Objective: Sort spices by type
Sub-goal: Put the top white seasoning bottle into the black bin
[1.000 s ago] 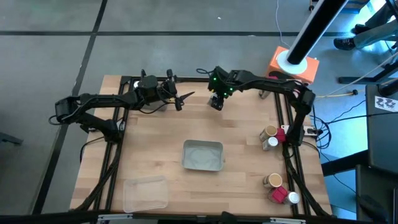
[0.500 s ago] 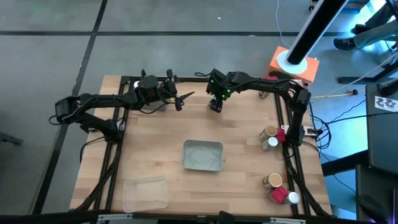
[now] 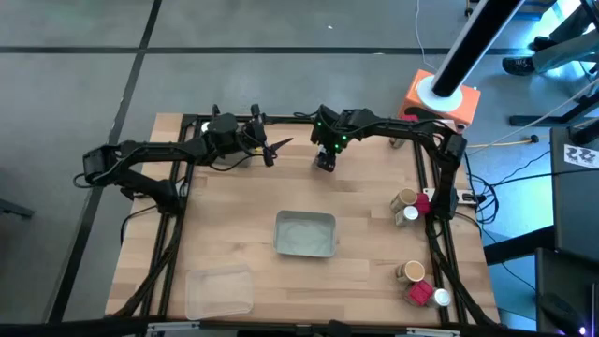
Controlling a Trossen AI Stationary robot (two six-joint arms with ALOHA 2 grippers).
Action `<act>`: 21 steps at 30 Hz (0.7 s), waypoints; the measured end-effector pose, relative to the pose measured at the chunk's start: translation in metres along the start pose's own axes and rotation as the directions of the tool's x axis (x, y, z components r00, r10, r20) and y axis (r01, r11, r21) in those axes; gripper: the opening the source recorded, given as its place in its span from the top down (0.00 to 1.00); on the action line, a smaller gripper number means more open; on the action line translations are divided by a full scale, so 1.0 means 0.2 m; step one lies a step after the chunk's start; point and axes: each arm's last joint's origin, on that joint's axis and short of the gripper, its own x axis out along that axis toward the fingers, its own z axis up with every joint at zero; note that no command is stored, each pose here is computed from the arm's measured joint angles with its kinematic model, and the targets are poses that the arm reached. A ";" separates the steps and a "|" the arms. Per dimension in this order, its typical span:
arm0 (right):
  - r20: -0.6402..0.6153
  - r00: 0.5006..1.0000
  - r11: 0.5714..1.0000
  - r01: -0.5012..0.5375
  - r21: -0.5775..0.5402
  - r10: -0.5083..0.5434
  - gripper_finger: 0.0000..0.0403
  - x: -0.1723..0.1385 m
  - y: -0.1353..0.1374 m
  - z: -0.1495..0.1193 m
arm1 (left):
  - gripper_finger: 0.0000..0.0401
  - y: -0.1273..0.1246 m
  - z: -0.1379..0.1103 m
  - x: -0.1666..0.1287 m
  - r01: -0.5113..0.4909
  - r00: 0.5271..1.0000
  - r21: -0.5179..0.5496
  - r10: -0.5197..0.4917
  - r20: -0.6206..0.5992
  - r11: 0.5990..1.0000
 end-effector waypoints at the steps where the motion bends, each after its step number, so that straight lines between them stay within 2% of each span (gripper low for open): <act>1: 0.000 1.000 1.000 0.000 -0.002 0.000 0.45 0.00 0.00 0.00 | 0.36 0.00 0.00 0.00 0.000 1.000 0.000 0.000 0.000 1.000; 18: 0.049 0.999 1.000 -0.008 -0.030 0.009 0.45 0.01 0.00 0.02 | 0.36 0.00 0.00 0.00 0.000 1.000 0.000 0.000 0.000 1.000; 21: 0.051 0.999 0.999 -0.009 -0.033 0.011 0.42 0.01 0.01 0.03 | 0.36 0.00 0.00 0.00 0.000 1.000 0.000 0.000 -0.001 1.000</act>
